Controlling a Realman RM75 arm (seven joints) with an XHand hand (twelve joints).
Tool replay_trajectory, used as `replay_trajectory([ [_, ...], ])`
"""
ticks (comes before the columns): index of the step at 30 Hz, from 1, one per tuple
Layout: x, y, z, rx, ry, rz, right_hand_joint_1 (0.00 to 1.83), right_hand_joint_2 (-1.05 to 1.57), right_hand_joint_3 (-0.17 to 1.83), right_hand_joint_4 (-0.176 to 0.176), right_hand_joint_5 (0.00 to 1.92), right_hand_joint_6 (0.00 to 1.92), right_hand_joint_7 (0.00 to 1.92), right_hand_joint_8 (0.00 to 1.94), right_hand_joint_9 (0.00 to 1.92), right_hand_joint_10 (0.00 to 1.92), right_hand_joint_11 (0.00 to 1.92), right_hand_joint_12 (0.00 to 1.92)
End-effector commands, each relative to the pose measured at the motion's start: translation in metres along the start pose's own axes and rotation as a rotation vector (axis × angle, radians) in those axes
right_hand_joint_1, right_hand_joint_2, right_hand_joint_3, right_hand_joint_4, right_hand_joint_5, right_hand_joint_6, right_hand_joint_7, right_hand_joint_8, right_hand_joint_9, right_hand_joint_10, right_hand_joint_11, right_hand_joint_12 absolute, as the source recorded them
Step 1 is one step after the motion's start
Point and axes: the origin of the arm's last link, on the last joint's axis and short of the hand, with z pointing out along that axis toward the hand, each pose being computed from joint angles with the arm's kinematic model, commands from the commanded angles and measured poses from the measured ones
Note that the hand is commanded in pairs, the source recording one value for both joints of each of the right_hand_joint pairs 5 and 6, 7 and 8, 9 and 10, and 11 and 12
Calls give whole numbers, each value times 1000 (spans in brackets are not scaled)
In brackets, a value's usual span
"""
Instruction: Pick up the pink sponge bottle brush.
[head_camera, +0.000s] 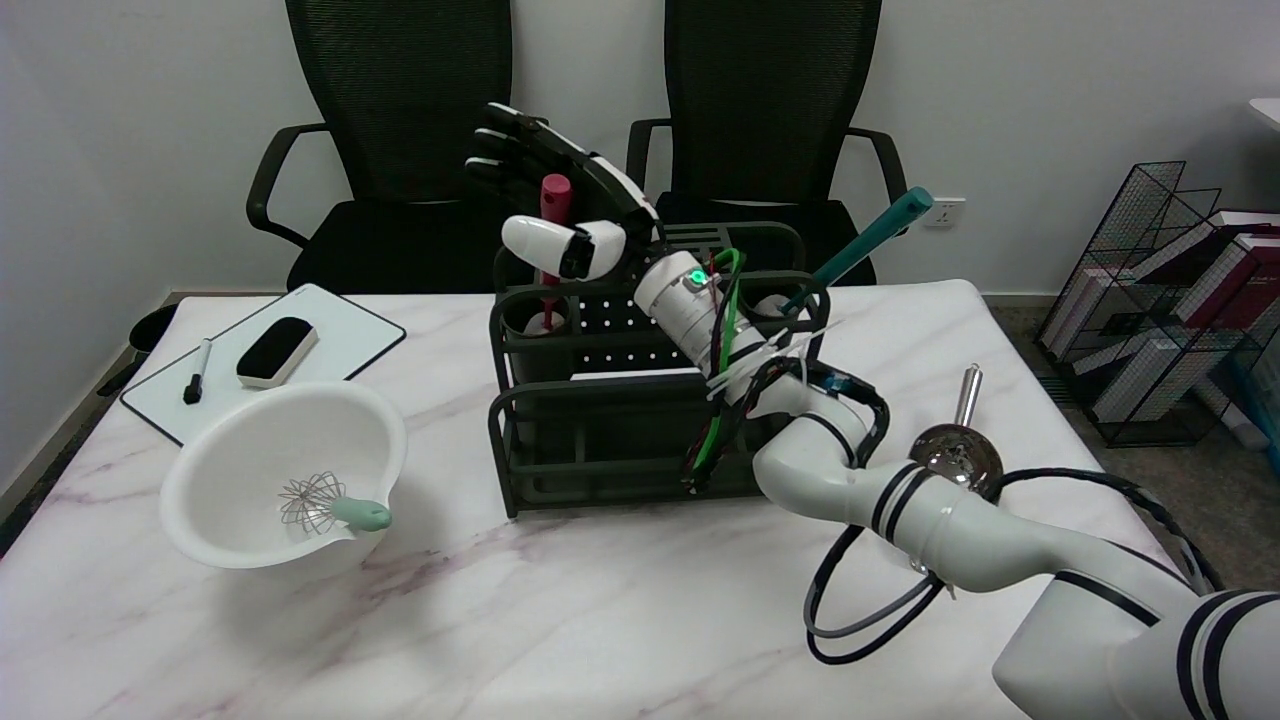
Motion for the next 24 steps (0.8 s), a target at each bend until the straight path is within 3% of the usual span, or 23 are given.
replay_trajectory([
  [1, -5, 7, 3, -20, 11, 14, 1274, -30, 1284, 0, 297, 297, 360, 360, 466, 466, 312, 312],
  [17, 13, -8, 4, 31, 62, 24, 1277, 41, 1309, 0, 377, 377, 371, 371, 506, 506, 388, 388],
  [24, 11, -9, 5, 35, 61, 35, 1315, 358, 1352, 0, 582, 582, 461, 461, 562, 562, 441, 441],
])
